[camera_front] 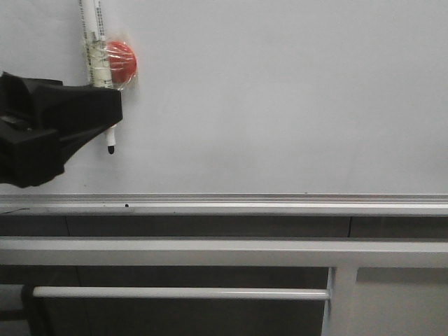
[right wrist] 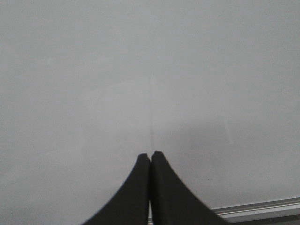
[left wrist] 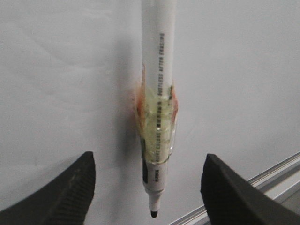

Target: Write number 1 on whiteboard

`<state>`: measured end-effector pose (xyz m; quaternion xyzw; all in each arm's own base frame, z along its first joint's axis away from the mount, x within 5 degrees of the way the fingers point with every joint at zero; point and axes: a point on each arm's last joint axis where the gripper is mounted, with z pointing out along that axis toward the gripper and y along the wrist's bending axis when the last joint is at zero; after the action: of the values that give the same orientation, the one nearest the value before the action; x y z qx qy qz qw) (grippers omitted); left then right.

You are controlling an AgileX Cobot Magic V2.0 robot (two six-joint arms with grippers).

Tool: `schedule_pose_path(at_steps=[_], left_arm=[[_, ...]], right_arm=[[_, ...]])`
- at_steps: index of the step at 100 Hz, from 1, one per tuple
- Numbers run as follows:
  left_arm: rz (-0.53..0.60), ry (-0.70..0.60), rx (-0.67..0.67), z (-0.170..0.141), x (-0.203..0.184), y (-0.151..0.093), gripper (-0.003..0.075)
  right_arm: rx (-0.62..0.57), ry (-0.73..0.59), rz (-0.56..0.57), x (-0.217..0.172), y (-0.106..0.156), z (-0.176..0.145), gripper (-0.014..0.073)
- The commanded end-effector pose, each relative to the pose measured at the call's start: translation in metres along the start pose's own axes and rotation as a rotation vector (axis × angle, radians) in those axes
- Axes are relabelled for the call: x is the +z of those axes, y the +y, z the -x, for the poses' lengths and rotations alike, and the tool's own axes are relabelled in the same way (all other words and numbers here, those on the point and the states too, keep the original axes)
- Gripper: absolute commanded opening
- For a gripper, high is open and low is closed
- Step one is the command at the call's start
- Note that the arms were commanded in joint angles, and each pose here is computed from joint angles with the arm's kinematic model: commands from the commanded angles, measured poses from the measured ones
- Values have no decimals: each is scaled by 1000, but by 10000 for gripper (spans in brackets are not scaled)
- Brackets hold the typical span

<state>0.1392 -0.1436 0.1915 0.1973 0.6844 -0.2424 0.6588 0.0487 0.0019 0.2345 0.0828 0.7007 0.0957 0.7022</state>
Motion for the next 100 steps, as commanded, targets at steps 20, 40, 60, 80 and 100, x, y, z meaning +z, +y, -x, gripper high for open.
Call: schedule_pose_path(at_steps=[20,40,60,80,100], left_arm=[[-5,-141,-45,10,9,-4,438],[-3,-182,-45,13,14,-5,438],[-2,-210,-47,16,15,-6,430],[-7,-222,-45,17,15,-6,169],[-42,-244,-33,19,14,-9,-20]], right_arm=[[4,-111,13,-2,4,19,-52],[4,-111,13,-2,4,19,-52],[4,-114,13,-2,4,19,-52],[4,-114,13,-2,4,19,-52],[4,-117,14,-2,4,19,-52]])
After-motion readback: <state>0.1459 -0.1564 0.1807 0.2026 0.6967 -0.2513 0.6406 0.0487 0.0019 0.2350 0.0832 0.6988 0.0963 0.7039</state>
